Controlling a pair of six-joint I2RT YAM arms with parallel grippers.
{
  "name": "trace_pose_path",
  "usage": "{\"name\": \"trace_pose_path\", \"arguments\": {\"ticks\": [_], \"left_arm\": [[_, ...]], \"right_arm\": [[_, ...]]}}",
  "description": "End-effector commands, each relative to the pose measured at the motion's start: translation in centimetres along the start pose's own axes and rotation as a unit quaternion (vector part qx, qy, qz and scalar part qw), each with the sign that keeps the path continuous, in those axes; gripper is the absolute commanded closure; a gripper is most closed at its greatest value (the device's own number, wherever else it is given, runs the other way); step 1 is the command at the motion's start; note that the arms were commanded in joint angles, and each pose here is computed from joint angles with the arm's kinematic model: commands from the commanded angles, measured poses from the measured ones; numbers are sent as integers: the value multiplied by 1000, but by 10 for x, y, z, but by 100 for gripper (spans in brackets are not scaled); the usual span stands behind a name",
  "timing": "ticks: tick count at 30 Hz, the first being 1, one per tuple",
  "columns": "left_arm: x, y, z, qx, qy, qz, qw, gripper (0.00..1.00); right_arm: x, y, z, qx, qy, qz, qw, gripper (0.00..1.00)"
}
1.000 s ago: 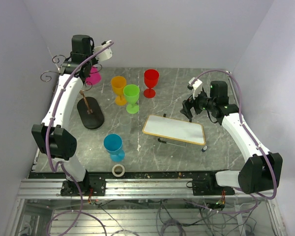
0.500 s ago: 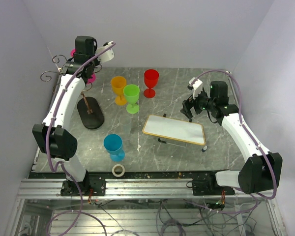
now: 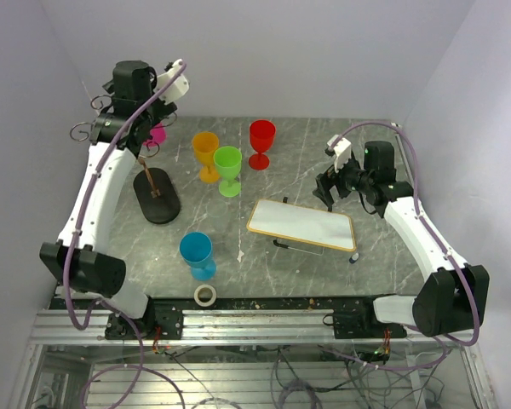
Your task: Place the wine glass upside down on the wine glass rack
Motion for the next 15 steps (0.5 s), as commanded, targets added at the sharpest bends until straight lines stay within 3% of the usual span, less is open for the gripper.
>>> {"name": "trace_pose_path", "arguments": {"ticks": [1, 5, 9, 15], "left_arm": [[5, 31, 0, -33, 62, -2, 998, 9], [-4, 61, -1, -88, 107, -65, 988, 9], [-36, 93, -2, -171, 112, -196, 959, 10], [-71, 126, -19, -195, 120, -299, 926, 15]], "right_arm": [[-2, 5, 4, -15, 8, -13, 1000, 8], [-4, 5, 3, -16, 4, -15, 1000, 8], [-6, 6, 3, -17, -1, -17, 1000, 8], [-12, 12, 2, -25, -13, -20, 999, 8]]}}
Point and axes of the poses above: each gripper's point midway between its finger pads, its own y axis back along the fingers, its own x axis along the line the jaws close on, z = x × y, the point moved 9 cm from there along y, back along the fingers, and after that the axes turned 4 degrees about -y, right-handed, at the moved point
